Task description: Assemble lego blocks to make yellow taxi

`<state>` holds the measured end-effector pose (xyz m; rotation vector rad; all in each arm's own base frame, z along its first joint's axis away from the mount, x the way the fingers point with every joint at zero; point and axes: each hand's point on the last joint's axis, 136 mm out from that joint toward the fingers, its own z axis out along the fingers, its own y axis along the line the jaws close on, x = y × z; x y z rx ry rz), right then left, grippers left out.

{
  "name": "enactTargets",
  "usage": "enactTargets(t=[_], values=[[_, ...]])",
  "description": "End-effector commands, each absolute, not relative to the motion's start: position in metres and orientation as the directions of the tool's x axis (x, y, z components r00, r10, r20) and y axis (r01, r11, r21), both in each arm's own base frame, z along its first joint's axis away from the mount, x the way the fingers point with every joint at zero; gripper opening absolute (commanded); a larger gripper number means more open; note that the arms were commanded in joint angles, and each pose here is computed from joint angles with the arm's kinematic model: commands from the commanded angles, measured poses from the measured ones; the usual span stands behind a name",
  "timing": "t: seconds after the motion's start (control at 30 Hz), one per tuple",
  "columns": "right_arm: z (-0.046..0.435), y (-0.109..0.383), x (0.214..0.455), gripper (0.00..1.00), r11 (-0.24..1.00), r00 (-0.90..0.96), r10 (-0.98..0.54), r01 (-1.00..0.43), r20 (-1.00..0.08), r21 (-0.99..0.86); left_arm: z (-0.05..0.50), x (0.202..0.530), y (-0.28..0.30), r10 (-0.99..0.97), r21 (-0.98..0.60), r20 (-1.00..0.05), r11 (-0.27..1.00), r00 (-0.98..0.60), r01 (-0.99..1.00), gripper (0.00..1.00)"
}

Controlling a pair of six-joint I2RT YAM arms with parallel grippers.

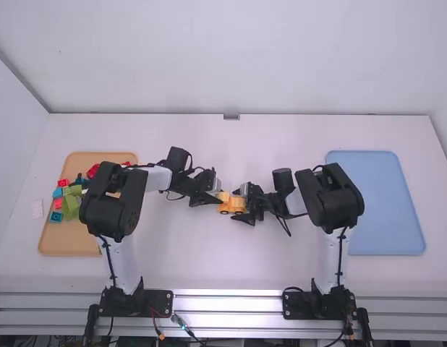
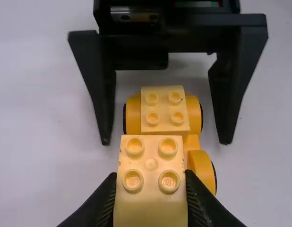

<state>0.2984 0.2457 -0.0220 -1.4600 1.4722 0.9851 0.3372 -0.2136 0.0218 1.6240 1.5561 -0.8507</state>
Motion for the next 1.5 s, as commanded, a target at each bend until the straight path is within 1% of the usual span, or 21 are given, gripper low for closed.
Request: enactTargets(t=[0.0,0.13,0.27,0.43,0.7,0.77,0.9,1.03,1.2,1.37,1.47], values=[[-0.029,0.247,0.301,0.77,0.025,0.011,-0.374,-0.999,-0.927,-0.022,0.026,0.331,-0.216,0.521,0.035,-0.853,0.000,0.030,0.999,0.24],[-0.030,0.247,0.302,0.66,0.035,0.004,-0.382,-0.999,-0.924,-0.019,0.022,0.328,-0.216,0.522,0.018,-0.853,0.012,0.010,1.000,0.25],[-0.030,0.247,0.302,0.63,0.034,0.004,-0.381,-0.999,-0.925,-0.018,0.020,0.324,-0.218,0.521,0.015,-0.853,0.008,0.009,1.000,0.27],[-0.031,0.246,0.302,0.62,0.036,0.000,-0.384,-0.999,-0.923,-0.015,0.019,0.320,-0.224,0.520,0.023,-0.854,-0.012,0.026,1.000,0.28],[-0.031,0.246,0.302,0.62,0.035,0.000,-0.383,-0.999,-0.924,-0.014,0.014,0.321,-0.220,0.550,0.022,-0.835,0.004,0.016,1.000,0.27],[-0.031,0.246,0.302,0.62,0.035,-0.001,-0.383,-0.999,-0.924,-0.014,0.012,0.320,-0.220,0.552,0.018,-0.834,0.003,0.013,1.000,0.38],[-0.031,0.246,0.301,0.63,0.035,-0.003,-0.384,-0.999,-0.923,-0.012,0.010,0.318,-0.221,0.549,0.029,-0.835,-0.001,0.025,1.000,0.77],[-0.031,0.246,0.301,0.64,0.035,-0.008,-0.386,-0.999,-0.923,-0.006,0.013,0.320,-0.223,0.536,0.046,-0.843,-0.005,0.041,0.999,0.83],[-0.032,0.246,0.300,0.65,0.034,-0.014,-0.389,-0.999,-0.921,0.001,0.025,0.331,-0.224,0.528,0.047,-0.849,0.022,0.028,0.999,0.86],[-0.033,0.243,0.301,0.65,0.041,-0.018,-0.389,-0.999,-0.921,0.002,0.048,0.346,-0.220,0.516,0.112,-0.853,0.041,0.075,0.993,0.88],[-0.033,0.243,0.301,0.65,0.042,-0.019,-0.389,-0.999,-0.921,0.003,0.060,0.350,-0.219,0.518,0.125,-0.852,0.050,0.081,0.991,0.88]])
